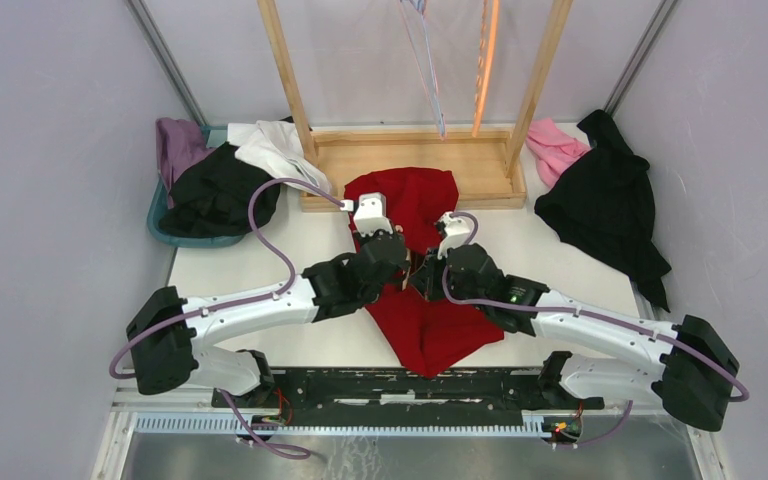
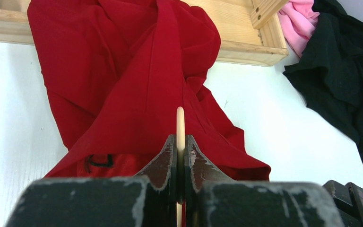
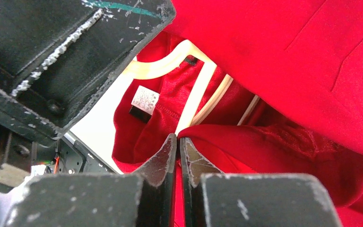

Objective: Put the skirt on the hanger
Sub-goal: Hang the skirt on the hanger.

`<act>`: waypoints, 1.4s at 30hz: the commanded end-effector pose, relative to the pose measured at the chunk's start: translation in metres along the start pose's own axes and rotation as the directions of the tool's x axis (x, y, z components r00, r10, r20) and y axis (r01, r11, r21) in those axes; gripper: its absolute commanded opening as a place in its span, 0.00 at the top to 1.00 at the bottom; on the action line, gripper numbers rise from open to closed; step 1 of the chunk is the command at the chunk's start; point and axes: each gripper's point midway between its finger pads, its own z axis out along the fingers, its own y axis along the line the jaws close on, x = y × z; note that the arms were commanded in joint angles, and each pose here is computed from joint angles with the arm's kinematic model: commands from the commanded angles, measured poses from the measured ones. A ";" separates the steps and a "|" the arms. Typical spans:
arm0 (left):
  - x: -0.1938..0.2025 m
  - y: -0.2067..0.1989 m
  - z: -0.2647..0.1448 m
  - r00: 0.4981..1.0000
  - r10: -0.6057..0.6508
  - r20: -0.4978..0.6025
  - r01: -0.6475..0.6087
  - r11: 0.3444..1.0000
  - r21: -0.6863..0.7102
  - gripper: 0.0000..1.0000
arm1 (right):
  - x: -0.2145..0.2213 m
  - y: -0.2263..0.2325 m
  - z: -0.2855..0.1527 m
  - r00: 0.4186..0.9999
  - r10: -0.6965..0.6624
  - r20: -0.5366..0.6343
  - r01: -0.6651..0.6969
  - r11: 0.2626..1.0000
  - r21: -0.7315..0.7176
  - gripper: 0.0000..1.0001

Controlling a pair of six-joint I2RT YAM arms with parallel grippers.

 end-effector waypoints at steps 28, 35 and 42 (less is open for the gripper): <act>0.005 -0.008 -0.016 0.996 -0.071 -0.054 0.075 0.993 0.089 0.97 | 0.010 -0.001 0.006 0.998 0.064 0.001 -0.064 0.998 -0.011 0.78; 0.007 -0.011 -0.014 0.996 -0.069 -0.058 0.074 0.993 0.092 0.97 | 0.009 -0.008 -0.008 0.999 0.053 0.004 -0.053 0.999 0.010 0.78; 0.006 -0.017 -0.014 0.995 -0.072 -0.067 0.079 0.991 0.109 0.97 | 0.015 -0.003 0.005 0.998 0.055 -0.015 -0.055 0.998 -0.014 0.76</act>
